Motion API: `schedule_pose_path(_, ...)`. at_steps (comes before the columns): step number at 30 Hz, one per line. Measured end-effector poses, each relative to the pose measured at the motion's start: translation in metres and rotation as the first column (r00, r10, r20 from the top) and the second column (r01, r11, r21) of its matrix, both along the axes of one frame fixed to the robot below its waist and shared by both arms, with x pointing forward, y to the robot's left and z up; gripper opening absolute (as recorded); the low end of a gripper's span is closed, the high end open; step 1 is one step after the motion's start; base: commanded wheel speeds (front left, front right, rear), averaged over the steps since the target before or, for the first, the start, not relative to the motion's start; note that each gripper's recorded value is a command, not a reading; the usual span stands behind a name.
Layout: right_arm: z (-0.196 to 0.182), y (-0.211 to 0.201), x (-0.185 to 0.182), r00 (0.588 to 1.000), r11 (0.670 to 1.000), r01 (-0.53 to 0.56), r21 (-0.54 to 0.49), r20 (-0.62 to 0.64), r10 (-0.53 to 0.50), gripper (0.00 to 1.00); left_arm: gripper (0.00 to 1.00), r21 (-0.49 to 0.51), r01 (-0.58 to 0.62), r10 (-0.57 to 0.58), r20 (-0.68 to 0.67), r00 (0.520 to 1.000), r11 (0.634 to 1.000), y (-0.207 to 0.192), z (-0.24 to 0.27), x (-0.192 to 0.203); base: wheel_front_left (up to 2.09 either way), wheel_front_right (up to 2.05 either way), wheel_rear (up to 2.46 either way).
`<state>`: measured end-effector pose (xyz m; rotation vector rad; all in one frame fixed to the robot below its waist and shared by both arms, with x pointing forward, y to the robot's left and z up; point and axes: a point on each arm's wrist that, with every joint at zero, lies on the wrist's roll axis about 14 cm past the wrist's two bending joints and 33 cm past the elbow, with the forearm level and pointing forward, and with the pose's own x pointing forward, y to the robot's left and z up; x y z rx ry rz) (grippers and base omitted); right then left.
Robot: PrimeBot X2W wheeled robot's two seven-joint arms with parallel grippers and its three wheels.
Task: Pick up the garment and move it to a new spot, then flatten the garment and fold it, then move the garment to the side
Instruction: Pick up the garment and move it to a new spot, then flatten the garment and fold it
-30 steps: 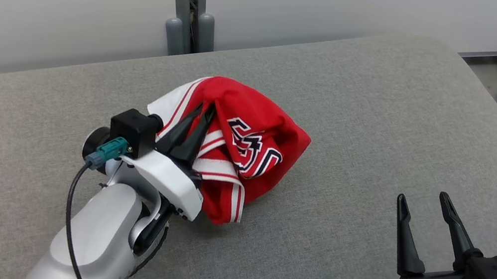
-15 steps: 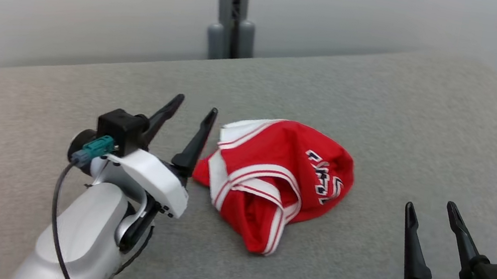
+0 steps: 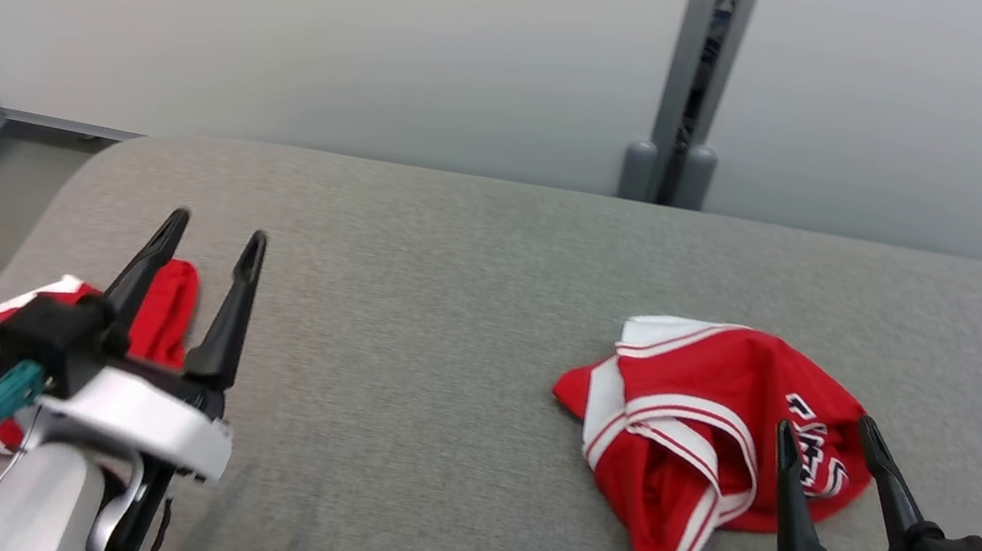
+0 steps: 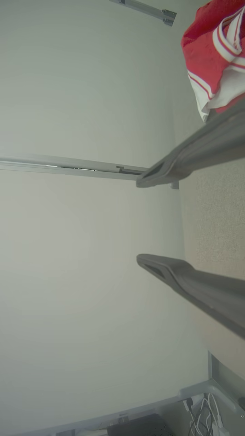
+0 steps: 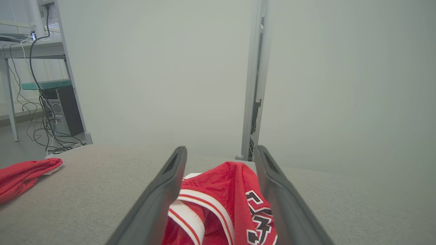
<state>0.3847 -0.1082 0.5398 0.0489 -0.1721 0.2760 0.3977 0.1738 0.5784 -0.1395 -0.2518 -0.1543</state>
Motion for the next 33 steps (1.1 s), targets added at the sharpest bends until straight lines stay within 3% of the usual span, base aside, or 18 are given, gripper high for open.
schedule_pose_path(5,0.011,0.020,-0.001,0.998,0.998,-0.059,0.001,0.032,0.059,1.00,1.00,-0.016,-0.125,0.124,-0.019,0.992,0.992,0.036,-0.015,-0.040,0.00,0.00,0.00)
schedule_pose_path(13,0.011,0.006,-0.012,1.000,0.997,-0.022,0.071,0.020,0.020,1.00,1.00,-0.057,-0.169,0.162,-0.104,0.981,0.984,0.031,-0.051,-0.076,0.00,0.00,0.00)
schedule_pose_path(19,-0.012,-0.005,-0.026,0.999,0.997,0.009,0.082,-0.048,-0.005,1.00,1.00,-0.069,-0.180,0.171,-0.117,0.978,0.981,0.032,-0.057,-0.083,0.00,0.00,0.00)
schedule_pose_path(33,-0.011,-0.015,-0.028,0.998,0.996,0.041,0.078,-0.043,-0.037,1.00,1.00,-0.090,-0.101,0.090,-0.115,0.989,0.991,0.004,-0.054,-0.072,0.00,0.00,0.00)
